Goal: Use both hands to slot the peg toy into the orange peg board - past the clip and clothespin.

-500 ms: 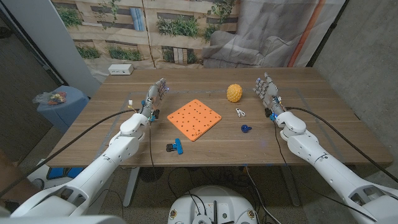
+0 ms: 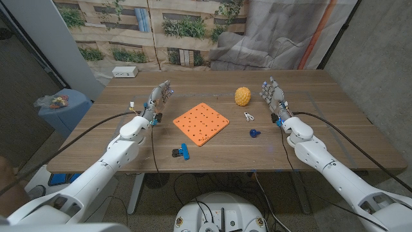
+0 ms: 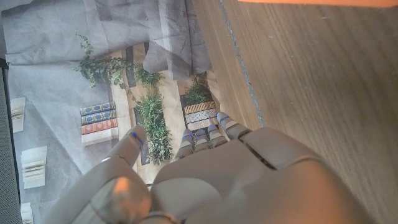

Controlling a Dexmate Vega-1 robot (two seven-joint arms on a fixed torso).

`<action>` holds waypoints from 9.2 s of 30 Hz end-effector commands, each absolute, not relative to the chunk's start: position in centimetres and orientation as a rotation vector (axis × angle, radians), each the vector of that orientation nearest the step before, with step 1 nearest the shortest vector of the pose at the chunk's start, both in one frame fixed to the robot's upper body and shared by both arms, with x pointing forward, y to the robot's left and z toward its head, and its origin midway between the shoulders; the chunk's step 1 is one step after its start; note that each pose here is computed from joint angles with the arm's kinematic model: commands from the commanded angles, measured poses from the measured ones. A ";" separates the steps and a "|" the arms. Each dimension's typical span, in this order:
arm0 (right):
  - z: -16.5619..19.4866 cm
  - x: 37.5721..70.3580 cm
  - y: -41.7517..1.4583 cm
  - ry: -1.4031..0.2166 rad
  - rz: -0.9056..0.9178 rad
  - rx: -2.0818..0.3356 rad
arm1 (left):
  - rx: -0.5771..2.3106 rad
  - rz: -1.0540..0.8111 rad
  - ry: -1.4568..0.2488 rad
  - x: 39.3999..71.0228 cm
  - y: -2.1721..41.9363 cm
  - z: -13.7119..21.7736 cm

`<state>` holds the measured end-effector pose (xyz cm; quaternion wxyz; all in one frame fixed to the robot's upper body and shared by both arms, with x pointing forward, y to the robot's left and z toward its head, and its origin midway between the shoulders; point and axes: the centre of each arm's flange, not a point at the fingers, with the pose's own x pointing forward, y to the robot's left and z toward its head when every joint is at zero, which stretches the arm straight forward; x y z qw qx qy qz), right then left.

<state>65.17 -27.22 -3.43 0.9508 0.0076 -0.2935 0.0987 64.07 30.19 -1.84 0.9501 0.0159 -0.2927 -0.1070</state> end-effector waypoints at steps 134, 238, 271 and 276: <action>-5.2 62.6 -29.9 -0.634 0.026 -0.012 | 1.773 -0.471 -0.775 62.9 26.0 -5.0; -2.1 54.1 -29.9 -0.533 0.036 -1.239 | 1.866 -0.507 -0.666 63.3 26.4 -4.5; 0.5 51.1 -26.0 -0.438 0.103 -1.594 | 1.878 -0.514 -0.652 64.0 25.8 -4.7; 1.4 50.3 -25.0 -0.365 0.132 -1.641 | 1.873 -0.511 -0.647 64.1 25.8 -4.8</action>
